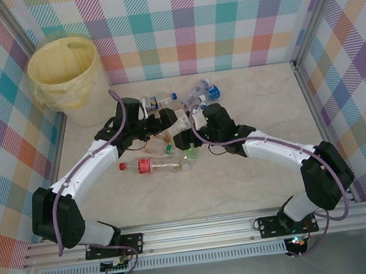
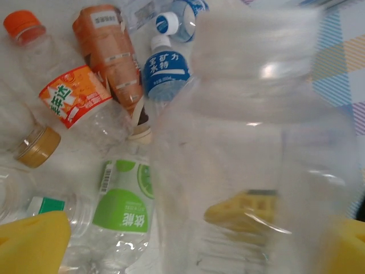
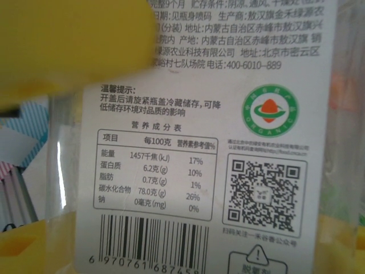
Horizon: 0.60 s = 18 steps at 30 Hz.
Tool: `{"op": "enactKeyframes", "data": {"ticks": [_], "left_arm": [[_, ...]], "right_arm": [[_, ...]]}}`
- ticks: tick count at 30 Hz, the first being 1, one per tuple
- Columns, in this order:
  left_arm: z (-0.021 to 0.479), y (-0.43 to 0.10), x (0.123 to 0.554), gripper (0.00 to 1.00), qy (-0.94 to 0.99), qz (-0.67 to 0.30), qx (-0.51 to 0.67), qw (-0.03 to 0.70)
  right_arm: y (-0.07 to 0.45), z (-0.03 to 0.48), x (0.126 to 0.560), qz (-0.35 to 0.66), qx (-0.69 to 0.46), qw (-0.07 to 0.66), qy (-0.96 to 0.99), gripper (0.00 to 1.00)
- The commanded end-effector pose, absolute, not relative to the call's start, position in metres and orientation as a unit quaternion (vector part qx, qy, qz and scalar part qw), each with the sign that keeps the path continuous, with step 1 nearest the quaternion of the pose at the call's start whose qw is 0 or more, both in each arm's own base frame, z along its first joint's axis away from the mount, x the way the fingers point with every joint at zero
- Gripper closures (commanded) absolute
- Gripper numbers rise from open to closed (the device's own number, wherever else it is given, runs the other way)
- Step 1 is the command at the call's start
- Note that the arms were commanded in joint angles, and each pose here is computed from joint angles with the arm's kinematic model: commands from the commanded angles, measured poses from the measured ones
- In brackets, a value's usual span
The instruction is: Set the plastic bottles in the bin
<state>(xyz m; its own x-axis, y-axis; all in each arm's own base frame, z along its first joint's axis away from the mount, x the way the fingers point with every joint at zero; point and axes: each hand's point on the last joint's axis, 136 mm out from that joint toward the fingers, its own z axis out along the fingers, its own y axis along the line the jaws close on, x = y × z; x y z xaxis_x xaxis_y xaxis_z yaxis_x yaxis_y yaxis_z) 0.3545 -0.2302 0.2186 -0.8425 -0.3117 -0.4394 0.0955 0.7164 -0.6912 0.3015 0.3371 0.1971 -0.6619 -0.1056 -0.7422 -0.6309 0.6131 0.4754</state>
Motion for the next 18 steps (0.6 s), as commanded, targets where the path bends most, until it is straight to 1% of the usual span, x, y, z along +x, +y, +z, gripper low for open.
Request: {"op": "enactKeyframes", "data": {"ticks": [1, 4, 9, 11, 13, 15, 18], "left_arm": [[0.233, -0.244, 0.358, 0.0, 0.87, -0.403, -0.035, 0.281], [0.239, -0.249, 0.362, 0.05, 0.861, -0.419, -0.036, 0.287], [0.242, -0.257, 0.365, 0.27, 0.853, -0.441, -0.032, 0.277], [0.242, -0.259, 0.364, 0.34, 0.853, -0.444, -0.033, 0.271], [0.243, -0.258, 0.364, 0.38, 0.852, -0.445, -0.036, 0.273], [0.245, -0.256, 0.363, 0.39, 0.851, -0.445, -0.041, 0.277], [0.243, -0.251, 0.363, 0.41, 0.854, -0.437, -0.051, 0.278]], "right_arm": [[0.355, 0.224, 0.3, 0.412, -0.249, 0.366, 0.796, 0.43], [0.359, 0.225, 0.298, 0.418, -0.258, 0.361, 0.793, 0.43], [0.365, 0.226, 0.294, 0.425, -0.267, 0.353, 0.789, 0.42], [0.366, 0.226, 0.293, 0.429, -0.27, 0.35, 0.788, 0.4], [0.369, 0.226, 0.291, 0.434, -0.277, 0.343, 0.786, 0.38], [0.372, 0.225, 0.29, 0.436, -0.285, 0.335, 0.785, 0.34], [0.374, 0.229, 0.287, 0.44, -0.299, 0.331, 0.78, 0.23]]}}
